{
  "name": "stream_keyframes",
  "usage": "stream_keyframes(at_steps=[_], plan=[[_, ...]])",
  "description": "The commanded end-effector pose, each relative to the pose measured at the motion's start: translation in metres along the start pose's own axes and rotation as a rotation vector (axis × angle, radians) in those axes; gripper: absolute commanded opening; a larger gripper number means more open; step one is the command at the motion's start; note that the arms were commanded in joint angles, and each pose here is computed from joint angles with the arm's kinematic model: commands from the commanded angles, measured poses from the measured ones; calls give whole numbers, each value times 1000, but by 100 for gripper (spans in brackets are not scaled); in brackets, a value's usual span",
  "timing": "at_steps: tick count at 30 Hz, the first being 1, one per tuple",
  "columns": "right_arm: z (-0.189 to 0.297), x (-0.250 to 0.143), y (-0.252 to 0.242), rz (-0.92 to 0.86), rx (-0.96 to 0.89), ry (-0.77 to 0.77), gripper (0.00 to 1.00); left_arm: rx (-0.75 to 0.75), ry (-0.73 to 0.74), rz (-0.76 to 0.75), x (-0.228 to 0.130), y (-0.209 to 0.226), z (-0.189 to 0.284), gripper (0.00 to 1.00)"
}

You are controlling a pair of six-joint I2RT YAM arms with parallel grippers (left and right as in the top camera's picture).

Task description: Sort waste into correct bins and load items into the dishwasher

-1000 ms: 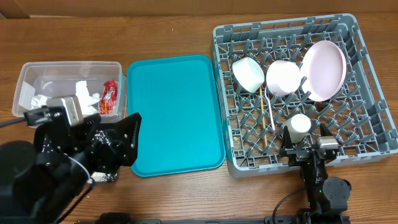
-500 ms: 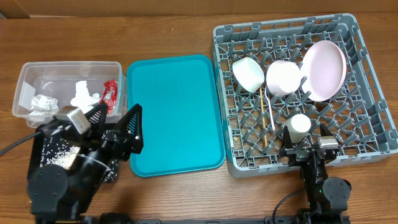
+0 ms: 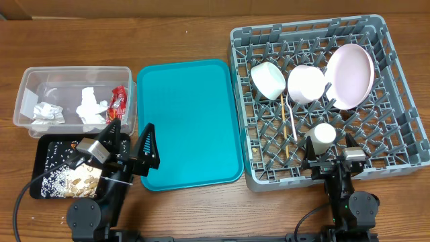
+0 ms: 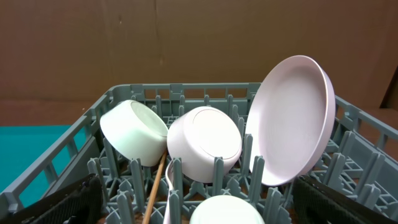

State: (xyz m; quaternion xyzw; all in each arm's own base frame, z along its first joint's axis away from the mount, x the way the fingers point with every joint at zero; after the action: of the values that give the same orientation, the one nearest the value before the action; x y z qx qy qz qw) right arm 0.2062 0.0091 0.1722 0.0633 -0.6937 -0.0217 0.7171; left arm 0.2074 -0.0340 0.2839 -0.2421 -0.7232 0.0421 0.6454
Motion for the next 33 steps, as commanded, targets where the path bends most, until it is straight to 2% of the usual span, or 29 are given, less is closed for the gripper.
stream_keyframes(at_steps=[1, 14, 20, 23, 28, 33], plan=[[0, -2, 0, 4, 4, -6, 100, 47, -30, -1, -9, 12, 4, 100], [0, -2, 0, 4, 4, -5, 100, 119, -90, -5, -54, 41, 19, 100], [0, -2, 0, 4, 4, -5, 100, 190, -92, -30, -55, 51, 23, 100], [0, -2, 0, 4, 4, -6, 100, 237, -39, -113, -65, 57, 23, 100], [0, -2, 0, 4, 4, -5, 100, 321, 143, -241, -98, 74, 29, 100], [0, -2, 0, 4, 4, -6, 100, 264, 205, -502, -103, 69, 28, 100]])
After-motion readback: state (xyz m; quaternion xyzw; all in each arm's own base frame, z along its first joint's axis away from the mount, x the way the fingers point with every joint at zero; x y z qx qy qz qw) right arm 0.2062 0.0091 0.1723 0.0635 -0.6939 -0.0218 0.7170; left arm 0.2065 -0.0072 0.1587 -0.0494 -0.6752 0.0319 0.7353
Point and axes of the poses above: each gripper's point midway between its finger pads, its own z axis back along the fingers, its own y axis along the line the jaws close on, x = y × z, the point moved 4 cm from there along z, back along the fingers, and after that the axes turned 7 degrees about -z, right-handed, at the moved point
